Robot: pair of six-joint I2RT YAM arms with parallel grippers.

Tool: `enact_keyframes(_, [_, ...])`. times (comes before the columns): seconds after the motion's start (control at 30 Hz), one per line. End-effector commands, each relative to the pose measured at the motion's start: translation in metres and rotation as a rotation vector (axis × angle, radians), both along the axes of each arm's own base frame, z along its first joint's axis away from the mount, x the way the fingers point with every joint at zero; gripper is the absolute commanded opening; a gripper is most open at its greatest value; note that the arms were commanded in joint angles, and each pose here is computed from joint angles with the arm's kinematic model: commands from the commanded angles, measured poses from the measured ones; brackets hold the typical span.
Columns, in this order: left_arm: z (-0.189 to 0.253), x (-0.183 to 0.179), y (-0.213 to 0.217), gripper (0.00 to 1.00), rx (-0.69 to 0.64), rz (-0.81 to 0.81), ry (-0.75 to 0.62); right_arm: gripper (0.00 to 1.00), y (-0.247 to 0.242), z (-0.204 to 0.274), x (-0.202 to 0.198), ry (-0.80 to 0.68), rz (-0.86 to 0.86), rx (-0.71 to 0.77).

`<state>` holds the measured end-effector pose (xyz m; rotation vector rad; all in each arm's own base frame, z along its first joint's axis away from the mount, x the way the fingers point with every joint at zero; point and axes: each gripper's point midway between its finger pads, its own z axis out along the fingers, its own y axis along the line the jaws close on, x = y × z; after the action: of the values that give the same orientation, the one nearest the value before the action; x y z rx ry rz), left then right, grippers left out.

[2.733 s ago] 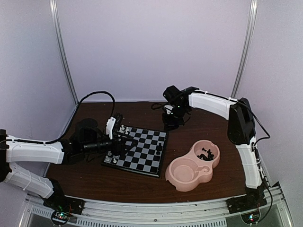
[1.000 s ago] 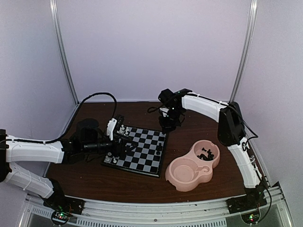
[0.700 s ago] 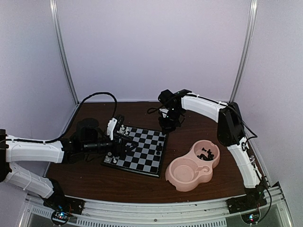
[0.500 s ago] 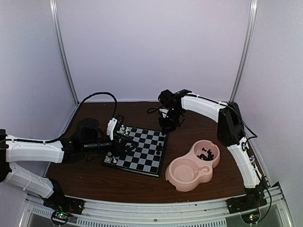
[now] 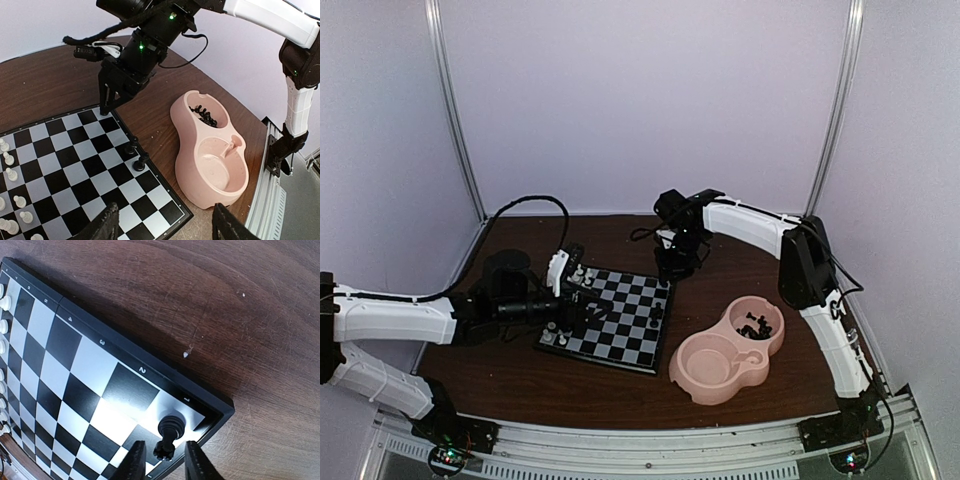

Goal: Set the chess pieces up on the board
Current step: Place the rook at a8.

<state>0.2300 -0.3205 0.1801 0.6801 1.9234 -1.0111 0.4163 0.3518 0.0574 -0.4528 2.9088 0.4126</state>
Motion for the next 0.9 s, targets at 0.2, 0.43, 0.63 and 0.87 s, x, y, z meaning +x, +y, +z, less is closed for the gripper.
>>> enact_keyframes(0.2, [0.02, 0.0, -0.004, 0.64, -0.034, -0.016, -0.051, 0.35, 0.004, 0.069, -0.008, -0.209, 0.066, 0.014])
enact_keyframes(0.43, [0.017, 0.0, -0.004, 0.65, -0.021, -0.018, -0.059, 0.34, -0.011, 0.156, -0.037, -0.591, 0.025, 0.056])
enact_keyframes(0.63, [0.003, 0.001, -0.004, 0.64, -0.023, -0.004, -0.038, 0.33, -0.068, 0.197, -0.068, -0.804, -0.106, 0.1])
enact_keyframes(0.87, [-0.011, 0.002, -0.001, 0.64, -0.003, 0.068, -0.09, 0.33, -0.118, 0.142, -0.111, -0.744, -0.06, -0.016])
